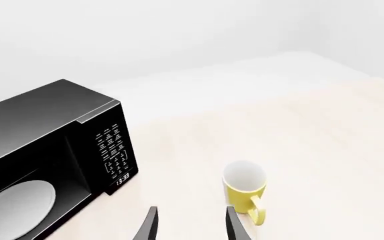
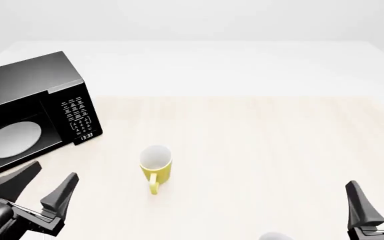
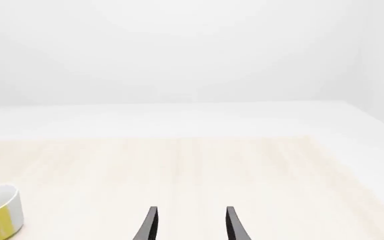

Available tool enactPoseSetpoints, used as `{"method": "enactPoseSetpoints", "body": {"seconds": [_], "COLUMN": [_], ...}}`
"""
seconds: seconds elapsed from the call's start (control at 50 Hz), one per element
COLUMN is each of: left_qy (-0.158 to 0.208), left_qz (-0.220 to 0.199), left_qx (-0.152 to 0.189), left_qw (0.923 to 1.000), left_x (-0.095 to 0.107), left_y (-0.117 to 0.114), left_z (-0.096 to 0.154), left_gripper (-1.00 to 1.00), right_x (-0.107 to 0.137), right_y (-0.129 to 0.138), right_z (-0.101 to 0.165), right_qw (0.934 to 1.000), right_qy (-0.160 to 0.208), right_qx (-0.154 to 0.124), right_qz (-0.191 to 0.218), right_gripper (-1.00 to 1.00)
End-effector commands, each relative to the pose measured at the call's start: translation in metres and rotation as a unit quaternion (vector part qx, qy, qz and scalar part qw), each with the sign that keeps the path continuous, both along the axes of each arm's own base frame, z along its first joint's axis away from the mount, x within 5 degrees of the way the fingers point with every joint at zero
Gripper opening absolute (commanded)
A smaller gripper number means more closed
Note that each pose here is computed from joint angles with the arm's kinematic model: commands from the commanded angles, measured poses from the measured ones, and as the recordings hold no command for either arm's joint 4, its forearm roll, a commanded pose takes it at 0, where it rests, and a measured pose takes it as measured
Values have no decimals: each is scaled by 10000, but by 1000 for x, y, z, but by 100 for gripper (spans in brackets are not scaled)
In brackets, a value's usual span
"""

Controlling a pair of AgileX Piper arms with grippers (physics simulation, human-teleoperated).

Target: Put the yellow and white mug in the microwave and close it.

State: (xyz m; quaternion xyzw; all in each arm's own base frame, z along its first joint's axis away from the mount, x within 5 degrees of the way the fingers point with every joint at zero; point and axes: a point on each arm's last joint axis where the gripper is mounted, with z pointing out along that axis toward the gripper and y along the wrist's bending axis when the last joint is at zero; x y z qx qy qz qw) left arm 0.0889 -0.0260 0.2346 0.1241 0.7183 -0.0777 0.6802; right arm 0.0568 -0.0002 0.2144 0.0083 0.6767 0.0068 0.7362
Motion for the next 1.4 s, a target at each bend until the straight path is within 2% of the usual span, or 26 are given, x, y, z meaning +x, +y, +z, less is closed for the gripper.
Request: {"method": "enactPoseSetpoints", "body": {"seconds": [0.02,0.2,0.22,0.28,0.6,0.64,1.06,1.4], "left_qy": [291,697,833,828,1319,1471,1875,2320], "left_qz": [-283,-434,-429,-492,-578,-562,-698,-759], "left_qx": [14,-231,-297,-310,-369,-399,-392,-522], "left_qw": [9992,9964,9952,9949,9889,9867,9790,9683], "left_x": [11,20,24,25,48,55,85,105], "left_y": [-10,-18,-20,-22,-37,-40,-64,-84], "left_z": [6,7,5,8,3,0,-20,-44], "left_gripper": [100,100,100,100,100,100,100,100], "right_x": [0,0,0,0,0,0,0,0], "right_y": [0,0,0,0,0,0,0,0], "right_z": [0,0,0,0,0,0,0,0], "right_qw": [10000,10000,10000,10000,10000,10000,10000,10000], "right_qy": [-2,-2,-3,-3,-3,-4,-4,-4], "right_qx": [-20,-19,-19,-20,-19,-19,-20,-19], "right_qz": [2,1,2,1,0,1,0,1], "right_gripper": [100,100,100,100,100,100,100,100]}}
